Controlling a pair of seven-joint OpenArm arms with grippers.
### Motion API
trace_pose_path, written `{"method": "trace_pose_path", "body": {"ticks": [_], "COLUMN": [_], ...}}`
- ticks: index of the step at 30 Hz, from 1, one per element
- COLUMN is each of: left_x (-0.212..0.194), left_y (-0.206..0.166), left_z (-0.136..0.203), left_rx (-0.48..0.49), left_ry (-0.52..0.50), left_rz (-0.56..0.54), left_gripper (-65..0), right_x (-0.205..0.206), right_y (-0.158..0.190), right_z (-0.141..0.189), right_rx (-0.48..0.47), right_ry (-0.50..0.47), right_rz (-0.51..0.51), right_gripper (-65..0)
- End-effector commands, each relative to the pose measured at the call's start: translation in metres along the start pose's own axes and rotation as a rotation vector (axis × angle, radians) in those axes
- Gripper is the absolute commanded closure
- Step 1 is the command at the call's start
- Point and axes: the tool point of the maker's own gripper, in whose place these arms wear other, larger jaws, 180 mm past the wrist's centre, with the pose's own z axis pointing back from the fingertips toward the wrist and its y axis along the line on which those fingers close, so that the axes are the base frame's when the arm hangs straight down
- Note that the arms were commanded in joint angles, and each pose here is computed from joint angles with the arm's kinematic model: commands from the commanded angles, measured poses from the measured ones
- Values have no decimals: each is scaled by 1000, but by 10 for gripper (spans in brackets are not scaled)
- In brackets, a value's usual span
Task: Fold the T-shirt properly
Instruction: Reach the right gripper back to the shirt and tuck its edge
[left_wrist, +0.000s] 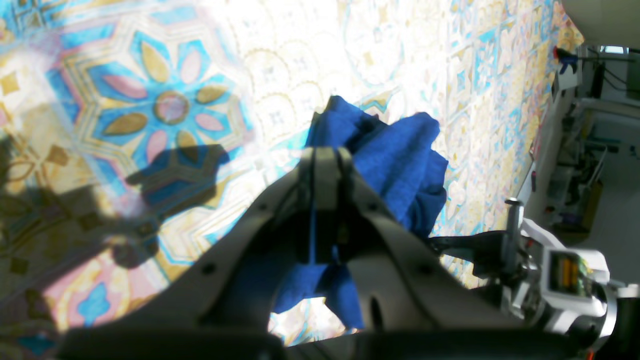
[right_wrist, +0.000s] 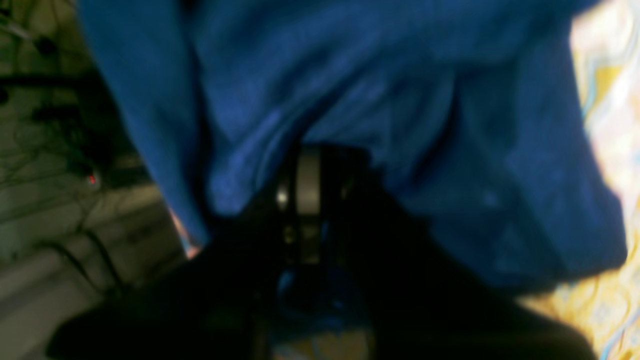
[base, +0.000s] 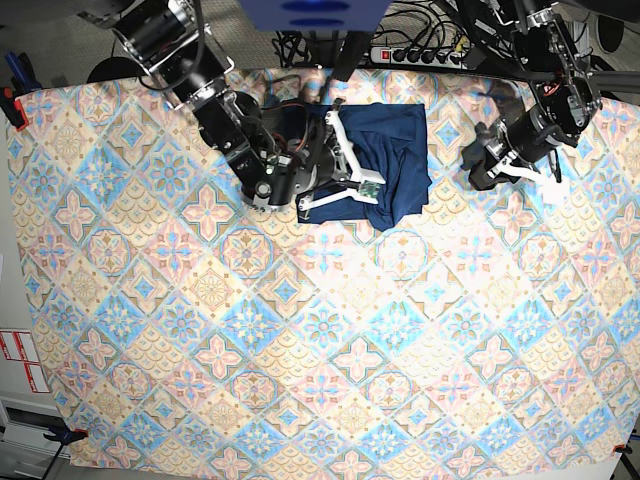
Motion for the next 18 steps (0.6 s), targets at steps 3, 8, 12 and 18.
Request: {"method": "trace_pose_path", "body": {"ticks": [3,8,12,18], "left_x": [1,-20,-43,-73], "left_y": [-14,-59,-93,-106], "left_z": [-2,-12,-10,-13], "left_rx": [-39,-141,-216,-252], "left_ry": [6,88,159,241], "left_rz": [-31,-137,-250,-280], "left_gripper": [0,0,0,0], "right_x": [26,37,38,35], "right_y": [-7,-22,-31,-64], "right_z": [7,17,22,42], "right_rx": [-12,-46,-67,-137], "right_ry": [-64,-114,-135,-177], "right_rz": [21,9,-16,-97], "right_gripper": [-38,-38,-38,-38]}}
